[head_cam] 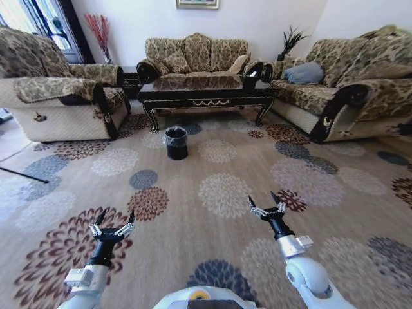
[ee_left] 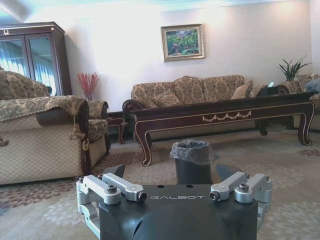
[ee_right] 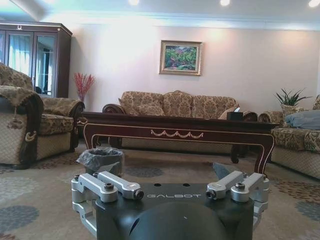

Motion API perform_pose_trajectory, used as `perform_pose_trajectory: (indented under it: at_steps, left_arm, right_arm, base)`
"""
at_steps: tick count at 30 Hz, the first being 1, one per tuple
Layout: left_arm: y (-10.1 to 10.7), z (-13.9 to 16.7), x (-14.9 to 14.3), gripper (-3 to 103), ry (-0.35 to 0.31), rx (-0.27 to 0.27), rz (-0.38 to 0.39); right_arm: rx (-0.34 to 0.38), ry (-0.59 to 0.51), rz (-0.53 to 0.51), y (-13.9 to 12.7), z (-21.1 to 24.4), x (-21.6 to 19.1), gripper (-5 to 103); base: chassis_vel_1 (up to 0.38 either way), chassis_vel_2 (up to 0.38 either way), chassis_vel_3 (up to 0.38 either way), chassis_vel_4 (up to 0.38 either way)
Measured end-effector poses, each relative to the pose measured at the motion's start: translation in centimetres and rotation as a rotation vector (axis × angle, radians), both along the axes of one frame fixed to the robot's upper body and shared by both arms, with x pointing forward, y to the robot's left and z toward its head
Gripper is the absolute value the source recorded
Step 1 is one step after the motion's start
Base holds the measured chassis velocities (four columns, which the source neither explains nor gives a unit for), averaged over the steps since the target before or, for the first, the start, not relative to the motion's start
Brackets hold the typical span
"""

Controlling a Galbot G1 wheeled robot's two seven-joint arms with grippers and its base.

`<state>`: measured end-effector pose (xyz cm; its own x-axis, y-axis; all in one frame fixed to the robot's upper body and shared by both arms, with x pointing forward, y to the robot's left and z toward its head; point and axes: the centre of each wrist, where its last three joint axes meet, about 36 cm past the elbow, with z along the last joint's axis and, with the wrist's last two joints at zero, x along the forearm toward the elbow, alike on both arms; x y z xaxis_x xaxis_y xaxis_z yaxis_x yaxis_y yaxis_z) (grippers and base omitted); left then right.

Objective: Move to the front of the table and pick up the trash from the floor, then place it into the trash bin.

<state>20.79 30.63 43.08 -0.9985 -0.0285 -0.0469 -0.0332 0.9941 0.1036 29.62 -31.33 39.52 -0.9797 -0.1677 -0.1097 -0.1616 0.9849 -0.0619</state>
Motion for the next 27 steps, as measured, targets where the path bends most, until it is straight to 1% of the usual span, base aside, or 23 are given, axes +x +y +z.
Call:
perform_pose_trajectory:
  at_steps: [4,12,27]
  left_arm:
    - [0.0,0.0,0.0,100,0.0,0.0,0.0]
    - [0.0,0.01,0.02,100,-0.001,0.0,0.0]
    - [0.0,0.0,0.01,100,0.0,0.0,0.0]
  right_arm:
    - [0.0,-0.001,0.0,0.0,0.01,0.01,100]
    - [0.0,-0.001,0.0,0.0,0.02,0.03,100]
    - [0.0,-0.001,0.0,0.0,0.02,0.02,100]
  base:
    - [0.121,-0.124,-0.118,0.142]
    - [-0.047,0.044,0.033,-0.05]
    - [0.0,0.0,0.0,0.0]
